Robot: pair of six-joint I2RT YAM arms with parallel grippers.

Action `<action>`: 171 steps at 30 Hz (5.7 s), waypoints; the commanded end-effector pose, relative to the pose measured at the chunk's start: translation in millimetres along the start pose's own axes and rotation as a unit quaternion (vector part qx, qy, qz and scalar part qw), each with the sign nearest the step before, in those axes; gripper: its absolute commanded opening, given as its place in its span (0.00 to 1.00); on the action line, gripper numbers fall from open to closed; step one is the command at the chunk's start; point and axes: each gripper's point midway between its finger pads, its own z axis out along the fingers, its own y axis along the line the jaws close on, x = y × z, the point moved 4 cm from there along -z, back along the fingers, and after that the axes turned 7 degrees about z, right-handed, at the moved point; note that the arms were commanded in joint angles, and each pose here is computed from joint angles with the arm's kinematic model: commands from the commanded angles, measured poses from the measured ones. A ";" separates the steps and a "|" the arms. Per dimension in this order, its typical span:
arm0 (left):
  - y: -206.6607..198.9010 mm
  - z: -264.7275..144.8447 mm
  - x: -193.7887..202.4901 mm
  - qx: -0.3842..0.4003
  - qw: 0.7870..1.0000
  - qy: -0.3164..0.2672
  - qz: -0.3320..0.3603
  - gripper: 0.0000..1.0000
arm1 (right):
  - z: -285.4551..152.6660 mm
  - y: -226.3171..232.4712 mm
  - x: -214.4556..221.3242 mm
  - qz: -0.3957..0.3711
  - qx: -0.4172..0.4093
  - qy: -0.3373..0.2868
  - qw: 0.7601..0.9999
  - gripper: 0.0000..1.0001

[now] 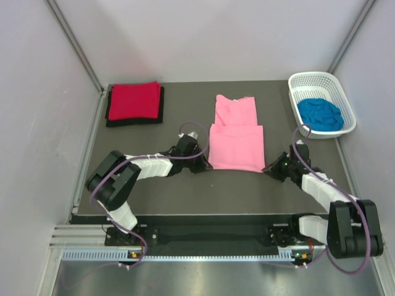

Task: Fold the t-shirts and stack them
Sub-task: Fold the tshirt

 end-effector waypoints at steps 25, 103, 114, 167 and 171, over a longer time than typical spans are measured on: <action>-84.5 -107.9 28.4 0.011 0.992 -0.083 0.091 0.00 | -122.8 31.2 3.9 -0.086 -0.085 -0.095 0.988 0.00; 9.9 56.4 -151.4 -0.047 0.985 -0.009 0.167 0.23 | 62.5 106.7 -92.8 -0.264 -0.051 0.126 0.955 0.08; -40.9 1.9 -155.5 0.030 0.981 -0.012 0.189 0.41 | 25.4 124.8 -95.1 -0.287 -0.055 0.124 0.948 0.54; -20.4 11.6 -163.4 0.018 0.991 0.012 0.130 0.38 | 35.7 62.5 -95.9 -0.202 0.025 0.114 0.972 0.53; -38.1 5.4 -196.9 0.029 0.990 -0.024 0.136 0.38 | 23.1 74.7 -106.9 -0.210 0.035 0.096 0.972 0.54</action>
